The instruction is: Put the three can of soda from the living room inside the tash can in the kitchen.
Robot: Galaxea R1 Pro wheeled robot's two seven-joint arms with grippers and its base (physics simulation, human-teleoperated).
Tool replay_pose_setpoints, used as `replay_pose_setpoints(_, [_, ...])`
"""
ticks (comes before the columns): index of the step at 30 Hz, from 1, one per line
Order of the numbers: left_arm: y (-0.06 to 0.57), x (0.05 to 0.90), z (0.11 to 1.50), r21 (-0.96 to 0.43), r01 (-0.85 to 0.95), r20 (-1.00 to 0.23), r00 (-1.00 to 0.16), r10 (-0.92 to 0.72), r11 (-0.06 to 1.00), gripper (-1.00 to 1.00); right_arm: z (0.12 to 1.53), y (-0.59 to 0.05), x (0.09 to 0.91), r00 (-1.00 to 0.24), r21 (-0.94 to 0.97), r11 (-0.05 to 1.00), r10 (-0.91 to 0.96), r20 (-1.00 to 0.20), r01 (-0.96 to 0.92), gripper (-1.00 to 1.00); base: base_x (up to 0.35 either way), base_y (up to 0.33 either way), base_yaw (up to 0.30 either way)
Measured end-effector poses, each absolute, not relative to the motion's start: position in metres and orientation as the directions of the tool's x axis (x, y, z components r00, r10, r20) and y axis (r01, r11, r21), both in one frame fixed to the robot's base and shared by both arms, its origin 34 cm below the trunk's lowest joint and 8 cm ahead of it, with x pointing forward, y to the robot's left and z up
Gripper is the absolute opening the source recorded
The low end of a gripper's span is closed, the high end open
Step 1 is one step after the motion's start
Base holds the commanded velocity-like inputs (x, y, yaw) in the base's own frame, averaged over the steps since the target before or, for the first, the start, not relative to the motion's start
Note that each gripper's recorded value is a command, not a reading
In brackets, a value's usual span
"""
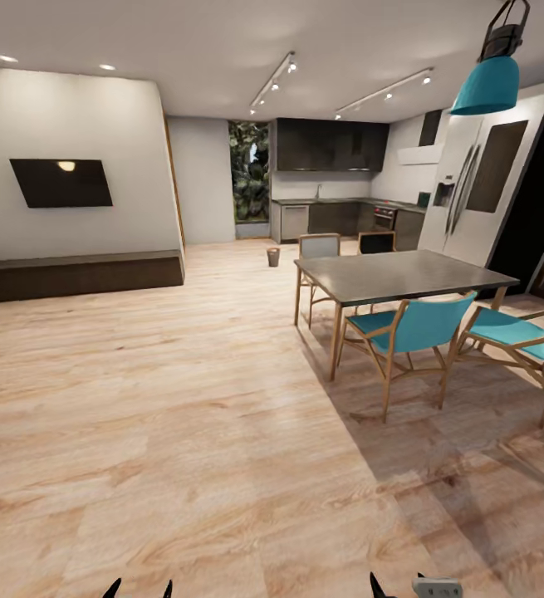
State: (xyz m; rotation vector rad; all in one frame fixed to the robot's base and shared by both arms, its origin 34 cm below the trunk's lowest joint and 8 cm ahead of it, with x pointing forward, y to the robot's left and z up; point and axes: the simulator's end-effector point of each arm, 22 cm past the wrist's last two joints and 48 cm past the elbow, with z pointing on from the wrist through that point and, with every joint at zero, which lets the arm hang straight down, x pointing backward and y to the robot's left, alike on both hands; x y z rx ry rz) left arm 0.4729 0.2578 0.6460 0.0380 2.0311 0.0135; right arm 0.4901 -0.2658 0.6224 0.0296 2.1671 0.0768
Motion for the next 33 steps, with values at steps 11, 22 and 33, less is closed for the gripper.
replay_pose_setpoints(11, [0.2575, 0.4734, 0.6471, 0.026, 0.021, -0.897, -0.441, 0.032, 0.999, 1.0, 0.6201, -0.2644, 0.4874, -0.556, 0.01, 0.999, -0.02, -0.831, -0.05, 1.0, 0.267, 0.164, 0.211])
replay_pose_setpoints(22, [0.2576, 0.4736, 0.6473, 0.026, 0.021, -0.897, -0.441, 0.033, 0.999, 1.0, 0.6199, -0.2662, 0.4872, -0.555, 0.004, 0.999, -0.025, -0.831, -0.05, 1.0, 0.295, 0.11, 0.05])
replay_pose_setpoints(33, [0.2586, 0.475, 0.6478, 0.027, 0.017, -0.898, -0.44, 0.032, 0.999, 1.0, 0.62, -0.2664, 0.4872, -0.555, 0.005, 0.999, -0.022, -0.831, -0.047, 1.0, 0.32, 0.012, 0.003])
